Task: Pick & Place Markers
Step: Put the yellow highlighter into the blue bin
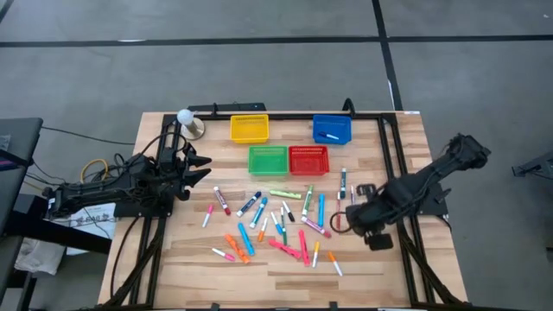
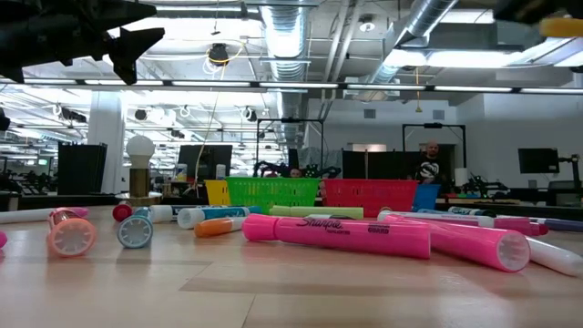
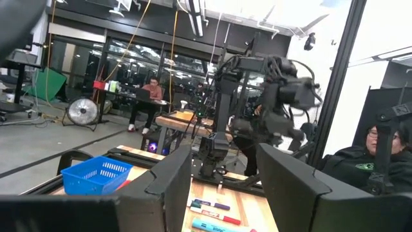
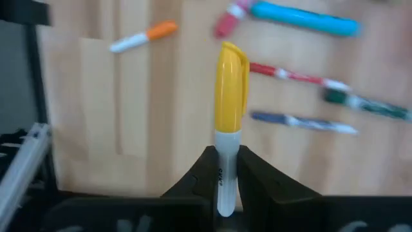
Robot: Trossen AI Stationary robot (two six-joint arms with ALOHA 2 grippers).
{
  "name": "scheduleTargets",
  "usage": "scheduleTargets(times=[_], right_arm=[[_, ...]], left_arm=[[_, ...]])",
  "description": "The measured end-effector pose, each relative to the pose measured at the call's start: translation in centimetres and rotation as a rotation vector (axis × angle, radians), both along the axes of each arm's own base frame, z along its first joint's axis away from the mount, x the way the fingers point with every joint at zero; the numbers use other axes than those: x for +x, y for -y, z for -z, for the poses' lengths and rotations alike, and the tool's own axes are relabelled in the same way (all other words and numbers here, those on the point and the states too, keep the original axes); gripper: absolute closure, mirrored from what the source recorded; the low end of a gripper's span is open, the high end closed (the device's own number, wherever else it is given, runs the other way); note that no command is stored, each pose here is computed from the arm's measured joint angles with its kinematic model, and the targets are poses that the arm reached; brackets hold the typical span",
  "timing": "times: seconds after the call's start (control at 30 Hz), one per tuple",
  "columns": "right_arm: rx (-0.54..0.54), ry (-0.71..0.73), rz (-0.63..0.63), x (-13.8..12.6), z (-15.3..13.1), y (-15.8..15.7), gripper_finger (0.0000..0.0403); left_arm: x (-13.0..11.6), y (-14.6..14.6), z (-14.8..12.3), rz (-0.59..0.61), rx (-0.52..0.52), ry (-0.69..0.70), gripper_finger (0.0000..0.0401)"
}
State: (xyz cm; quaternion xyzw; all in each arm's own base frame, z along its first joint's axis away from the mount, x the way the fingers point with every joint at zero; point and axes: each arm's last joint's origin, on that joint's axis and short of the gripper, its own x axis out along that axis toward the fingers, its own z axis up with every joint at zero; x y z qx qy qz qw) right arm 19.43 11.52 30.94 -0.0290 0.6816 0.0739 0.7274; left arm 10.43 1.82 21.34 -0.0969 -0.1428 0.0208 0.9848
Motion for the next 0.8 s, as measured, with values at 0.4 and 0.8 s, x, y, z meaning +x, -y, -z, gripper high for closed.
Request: scheduleTargets(times=[0.4,0.8], right_arm=[[-0.043,-0.008,0.082,0.6,-2.8,3.3,0.0361],[-0.128,0.004,0.063,2.1,-2.9,9.3,0.0357]], left_arm=[[0.0,0.0,-0.1,0.000,0.002,0.007,0.0225],[0.0,0.0,-0.1,0.000,0.002,0.011,0.0225]])
